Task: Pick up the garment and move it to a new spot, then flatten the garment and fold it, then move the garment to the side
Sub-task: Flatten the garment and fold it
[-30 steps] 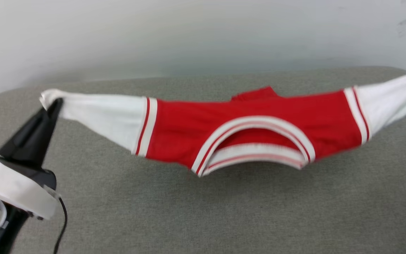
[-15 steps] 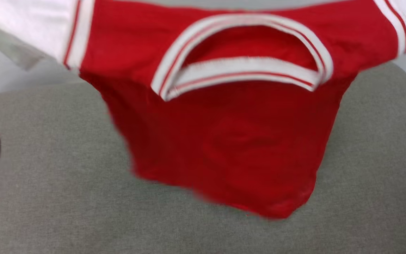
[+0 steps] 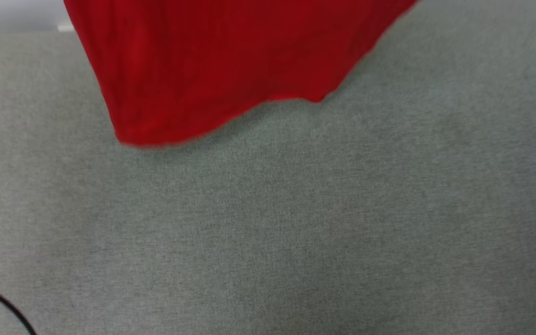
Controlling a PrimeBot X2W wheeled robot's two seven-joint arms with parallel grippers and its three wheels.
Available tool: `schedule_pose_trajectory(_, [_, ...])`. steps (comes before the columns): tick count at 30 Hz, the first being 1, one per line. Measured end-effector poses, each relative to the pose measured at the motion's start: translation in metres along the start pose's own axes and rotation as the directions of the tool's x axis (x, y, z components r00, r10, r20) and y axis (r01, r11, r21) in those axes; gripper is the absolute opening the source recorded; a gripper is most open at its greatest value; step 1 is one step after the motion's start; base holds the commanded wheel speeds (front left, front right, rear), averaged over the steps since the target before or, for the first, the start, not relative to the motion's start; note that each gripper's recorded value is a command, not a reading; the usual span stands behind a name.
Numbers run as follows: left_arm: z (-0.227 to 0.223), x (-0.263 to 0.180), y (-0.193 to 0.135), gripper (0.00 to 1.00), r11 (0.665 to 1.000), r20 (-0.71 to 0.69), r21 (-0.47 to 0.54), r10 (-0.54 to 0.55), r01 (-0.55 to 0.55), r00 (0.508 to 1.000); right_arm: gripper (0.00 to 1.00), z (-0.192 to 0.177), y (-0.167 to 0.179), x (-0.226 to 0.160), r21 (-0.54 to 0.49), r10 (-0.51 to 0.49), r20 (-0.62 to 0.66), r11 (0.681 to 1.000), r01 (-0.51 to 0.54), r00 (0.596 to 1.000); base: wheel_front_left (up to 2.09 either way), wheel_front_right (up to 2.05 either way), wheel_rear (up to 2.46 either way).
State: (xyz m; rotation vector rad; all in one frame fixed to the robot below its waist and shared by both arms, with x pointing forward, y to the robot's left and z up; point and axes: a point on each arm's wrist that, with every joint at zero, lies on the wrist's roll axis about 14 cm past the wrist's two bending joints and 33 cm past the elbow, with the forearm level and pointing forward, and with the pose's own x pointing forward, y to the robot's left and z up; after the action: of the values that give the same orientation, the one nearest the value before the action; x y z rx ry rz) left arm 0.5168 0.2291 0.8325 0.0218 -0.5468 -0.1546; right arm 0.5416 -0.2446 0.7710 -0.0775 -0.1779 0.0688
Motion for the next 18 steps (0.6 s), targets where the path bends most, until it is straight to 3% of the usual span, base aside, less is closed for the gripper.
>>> schedule_pose_trajectory(11, [-0.098, 0.091, 0.020, 0.00, 0.998, 0.046, -0.024, 0.066, -0.065, 0.997, 0.00, -0.050, 0.003, 0.118, -0.058, -0.040, 0.084, 0.997, 0.045, 0.996, 0.00, 0.00, 0.00])
schedule_pose_trajectory(18, [-0.165, 0.113, 0.027, 0.00, 0.993, 0.037, -0.060, 0.108, -0.106, 0.993, 0.00, -0.101, 0.012, 0.165, -0.057, -0.052, 0.101, 0.997, 0.058, 0.994, 0.00, 0.00, 0.00])
